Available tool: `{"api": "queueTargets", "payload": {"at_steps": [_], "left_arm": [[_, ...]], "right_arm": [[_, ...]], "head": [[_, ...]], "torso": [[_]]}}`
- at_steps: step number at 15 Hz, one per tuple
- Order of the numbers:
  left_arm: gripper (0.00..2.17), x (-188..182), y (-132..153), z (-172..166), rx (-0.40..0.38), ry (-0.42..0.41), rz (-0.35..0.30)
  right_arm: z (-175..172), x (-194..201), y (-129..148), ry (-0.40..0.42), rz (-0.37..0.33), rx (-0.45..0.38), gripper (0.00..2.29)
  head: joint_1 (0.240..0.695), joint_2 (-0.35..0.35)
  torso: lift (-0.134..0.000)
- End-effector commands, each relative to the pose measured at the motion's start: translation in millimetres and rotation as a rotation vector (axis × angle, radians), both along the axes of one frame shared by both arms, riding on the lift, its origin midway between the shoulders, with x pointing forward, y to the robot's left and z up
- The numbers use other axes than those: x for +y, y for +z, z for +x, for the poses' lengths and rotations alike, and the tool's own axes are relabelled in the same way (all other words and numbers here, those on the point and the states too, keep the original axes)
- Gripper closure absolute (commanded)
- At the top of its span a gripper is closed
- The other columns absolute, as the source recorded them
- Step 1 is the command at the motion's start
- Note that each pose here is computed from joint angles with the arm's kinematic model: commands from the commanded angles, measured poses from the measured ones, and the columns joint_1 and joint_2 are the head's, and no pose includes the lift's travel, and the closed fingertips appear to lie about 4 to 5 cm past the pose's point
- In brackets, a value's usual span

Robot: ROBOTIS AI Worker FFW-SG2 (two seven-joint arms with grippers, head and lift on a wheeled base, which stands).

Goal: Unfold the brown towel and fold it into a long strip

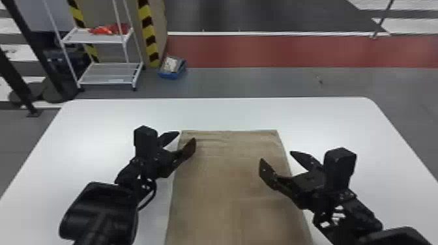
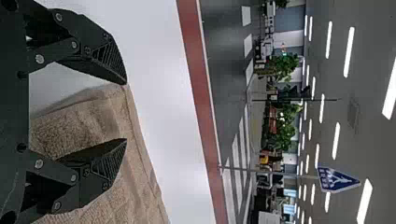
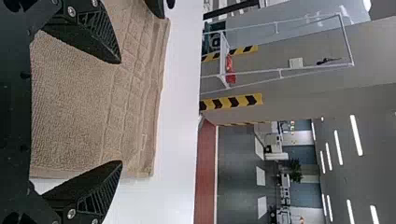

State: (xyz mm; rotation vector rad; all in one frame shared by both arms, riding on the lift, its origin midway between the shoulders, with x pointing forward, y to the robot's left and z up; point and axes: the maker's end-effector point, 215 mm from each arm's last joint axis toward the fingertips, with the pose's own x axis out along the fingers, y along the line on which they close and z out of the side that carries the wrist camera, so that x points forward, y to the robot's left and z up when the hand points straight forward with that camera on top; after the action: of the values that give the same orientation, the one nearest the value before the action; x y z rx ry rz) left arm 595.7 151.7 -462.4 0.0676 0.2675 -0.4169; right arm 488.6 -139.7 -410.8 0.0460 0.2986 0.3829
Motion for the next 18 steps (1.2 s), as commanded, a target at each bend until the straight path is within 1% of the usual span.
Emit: {"api": "queueTargets", "payload": {"at_steps": [1, 4, 8, 9, 10, 12, 15, 16, 17, 18], "left_arm": [[0.53, -1, -5, -4, 0.015, -0.012, -0.001], [0.53, -2, -6, -5, 0.018, -0.011, -0.003], [1.10, -4, -9, -10, 0.024, -0.015, -0.002], [1.17, -3, -8, -13, 0.021, -0.015, -0.002], [1.44, 0, -1, -13, 0.005, -0.007, 0.000], [1.47, 12, 12, -17, -0.026, 0.020, -0.007], [1.47, 43, 27, -18, -0.056, 0.081, -0.009], [1.47, 51, 32, -22, -0.052, 0.094, -0.014], [1.47, 49, 40, -30, -0.029, 0.096, -0.021], [1.47, 44, 41, -43, 0.021, 0.090, -0.020]], "right_arm": [[1, 2, -1, 0.004, 0.001, 0.003, 0.13], [1, 2, -1, 0.004, 0.006, 0.010, 0.13], [2, 4, 0, 0.005, 0.008, 0.007, 0.13], [2, 4, 1, 0.006, 0.008, 0.006, 0.13], [2, 5, 0, 0.007, 0.011, 0.008, 0.13], [1, 6, 1, 0.009, 0.015, 0.007, 0.13], [2, 8, 3, 0.013, 0.022, 0.004, 0.13], [3, 7, 4, 0.011, 0.021, 0.003, 0.13], [6, 3, 7, 0.000, 0.018, -0.005, 0.13], [12, -11, 11, -0.031, 0.010, -0.014, 0.13]], "head": [[0.695, 0.012], [0.695, 0.012], [0.695, 0.011], [0.695, 0.011], [0.695, 0.011], [0.695, 0.014], [0.695, 0.033], [0.695, 0.042], [0.695, 0.050], [0.695, 0.066]], "torso": [[-0.117], [-0.117], [-0.117], [-0.117], [-0.117], [-0.117], [-0.117], [-0.117], [-0.117], [-0.117]]}}
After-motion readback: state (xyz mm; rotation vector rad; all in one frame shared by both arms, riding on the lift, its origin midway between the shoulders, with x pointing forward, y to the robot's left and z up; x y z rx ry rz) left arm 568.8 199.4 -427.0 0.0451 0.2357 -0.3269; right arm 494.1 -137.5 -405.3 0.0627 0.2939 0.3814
